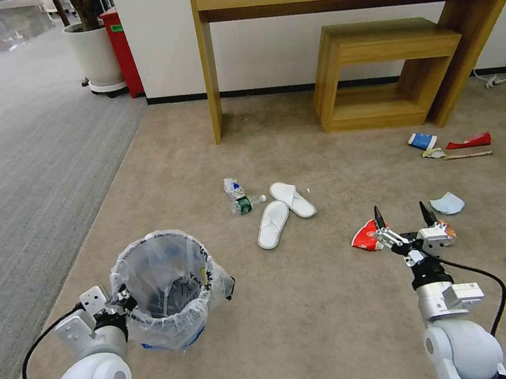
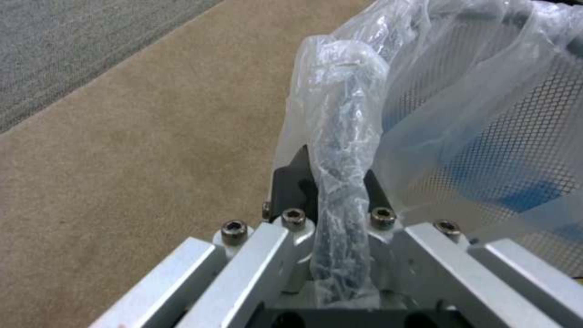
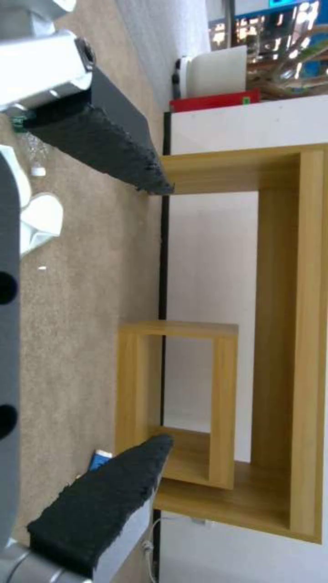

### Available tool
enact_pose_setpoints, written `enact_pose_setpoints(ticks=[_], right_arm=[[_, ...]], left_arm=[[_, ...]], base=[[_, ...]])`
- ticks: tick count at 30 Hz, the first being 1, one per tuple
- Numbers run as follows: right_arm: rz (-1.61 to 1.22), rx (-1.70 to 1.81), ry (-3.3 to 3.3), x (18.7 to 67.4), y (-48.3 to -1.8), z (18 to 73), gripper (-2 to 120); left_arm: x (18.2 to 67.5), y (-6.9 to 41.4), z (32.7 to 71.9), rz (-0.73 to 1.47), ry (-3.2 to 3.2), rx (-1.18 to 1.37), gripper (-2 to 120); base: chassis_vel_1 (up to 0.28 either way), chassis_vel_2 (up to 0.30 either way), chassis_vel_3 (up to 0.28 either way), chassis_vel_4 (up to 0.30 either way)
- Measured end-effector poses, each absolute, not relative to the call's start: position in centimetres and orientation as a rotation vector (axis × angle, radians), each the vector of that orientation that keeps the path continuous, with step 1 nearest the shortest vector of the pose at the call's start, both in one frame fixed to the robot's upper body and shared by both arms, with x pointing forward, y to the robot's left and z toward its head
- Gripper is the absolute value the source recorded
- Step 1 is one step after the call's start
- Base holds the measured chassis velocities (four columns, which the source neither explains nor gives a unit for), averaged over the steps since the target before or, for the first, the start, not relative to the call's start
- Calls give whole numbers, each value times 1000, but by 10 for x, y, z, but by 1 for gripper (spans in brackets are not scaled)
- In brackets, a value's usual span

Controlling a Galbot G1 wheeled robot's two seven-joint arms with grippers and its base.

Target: Pick up the trash bin and place the garbage on the floor into it.

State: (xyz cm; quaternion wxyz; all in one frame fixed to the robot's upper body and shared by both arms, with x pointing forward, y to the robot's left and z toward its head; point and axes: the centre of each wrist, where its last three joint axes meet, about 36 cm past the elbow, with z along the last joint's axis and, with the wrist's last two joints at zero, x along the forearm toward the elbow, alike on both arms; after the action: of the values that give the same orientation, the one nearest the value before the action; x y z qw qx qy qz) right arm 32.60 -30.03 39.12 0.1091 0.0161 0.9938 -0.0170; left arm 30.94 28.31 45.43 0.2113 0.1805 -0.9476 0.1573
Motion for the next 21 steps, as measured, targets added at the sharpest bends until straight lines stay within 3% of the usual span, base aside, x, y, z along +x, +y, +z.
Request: enact_pose_setpoints(ticks=[21], right_arm=[[-66,61,2923,324,-301,396,100]], left_arm=[[308,281,456,437,-2639,503,2]], base=[[0,0,0,0]])
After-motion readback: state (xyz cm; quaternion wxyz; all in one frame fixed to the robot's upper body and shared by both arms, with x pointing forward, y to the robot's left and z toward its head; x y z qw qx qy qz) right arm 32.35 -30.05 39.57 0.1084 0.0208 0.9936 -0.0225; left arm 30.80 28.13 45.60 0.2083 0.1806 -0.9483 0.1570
